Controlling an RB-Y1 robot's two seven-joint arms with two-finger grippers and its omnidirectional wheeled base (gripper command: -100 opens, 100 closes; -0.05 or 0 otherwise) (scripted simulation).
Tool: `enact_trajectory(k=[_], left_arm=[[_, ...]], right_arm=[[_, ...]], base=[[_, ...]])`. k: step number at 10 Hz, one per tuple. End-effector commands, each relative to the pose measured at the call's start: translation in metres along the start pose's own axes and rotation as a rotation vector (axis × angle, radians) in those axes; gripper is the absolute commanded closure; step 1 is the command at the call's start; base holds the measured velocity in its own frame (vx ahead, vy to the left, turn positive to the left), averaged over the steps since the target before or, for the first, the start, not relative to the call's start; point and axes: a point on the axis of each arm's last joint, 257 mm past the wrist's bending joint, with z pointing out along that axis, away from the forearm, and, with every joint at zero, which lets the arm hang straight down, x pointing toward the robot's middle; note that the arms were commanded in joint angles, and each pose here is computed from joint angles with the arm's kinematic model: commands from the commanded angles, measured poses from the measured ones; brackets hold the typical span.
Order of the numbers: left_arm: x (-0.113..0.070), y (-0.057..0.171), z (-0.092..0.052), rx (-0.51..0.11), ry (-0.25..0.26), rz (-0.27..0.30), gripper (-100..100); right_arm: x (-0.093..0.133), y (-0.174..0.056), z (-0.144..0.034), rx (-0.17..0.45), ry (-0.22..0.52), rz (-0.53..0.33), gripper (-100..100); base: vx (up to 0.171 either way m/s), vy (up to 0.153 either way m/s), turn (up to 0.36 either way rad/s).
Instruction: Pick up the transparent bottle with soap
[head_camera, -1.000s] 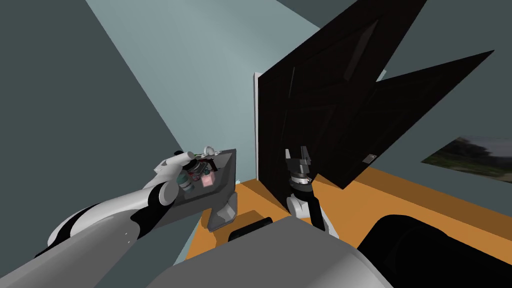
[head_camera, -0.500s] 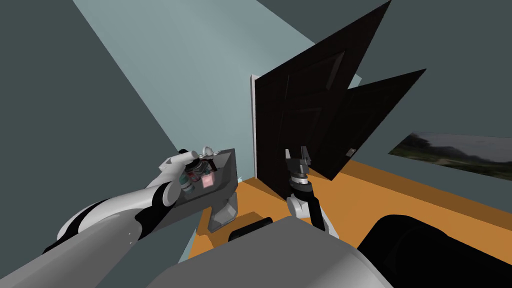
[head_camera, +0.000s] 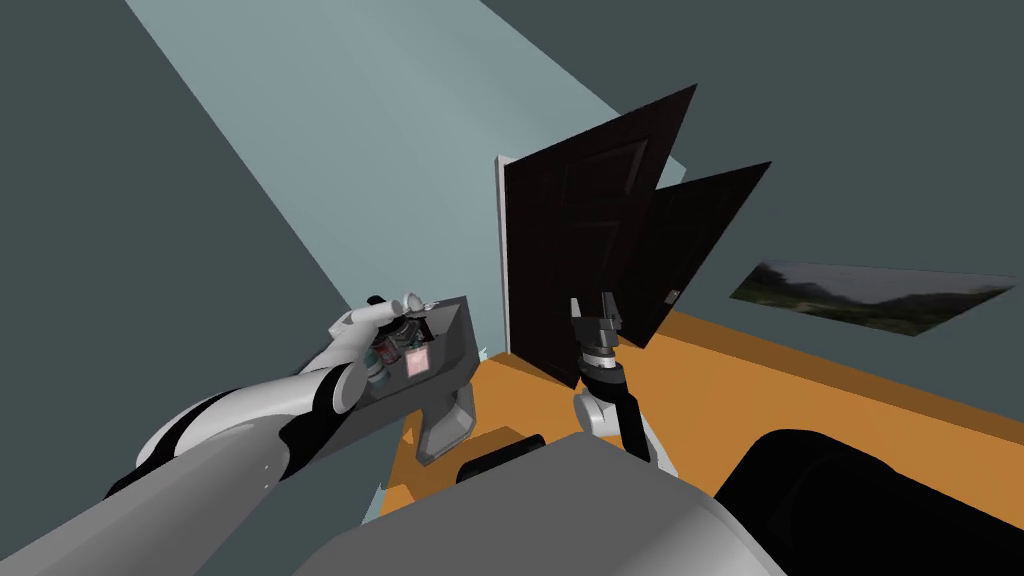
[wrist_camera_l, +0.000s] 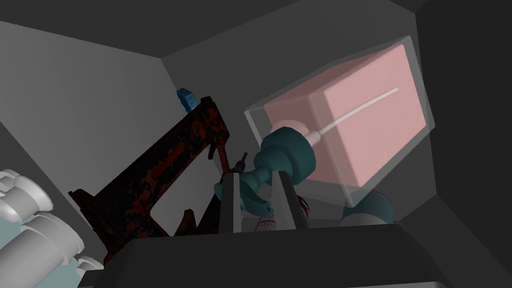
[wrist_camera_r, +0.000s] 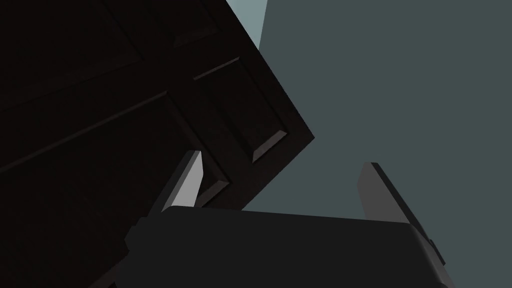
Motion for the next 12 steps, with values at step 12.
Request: enact_trajectory(k=[12], left_arm=[[0.024, -0.026, -0.001, 0.027, -0.067, -0.149, 100]], right_arm=[[0.0, 0.0, 0.0, 0.0, 0.0, 0.0, 0]], base=[[-0.08, 0.089, -0.124]])
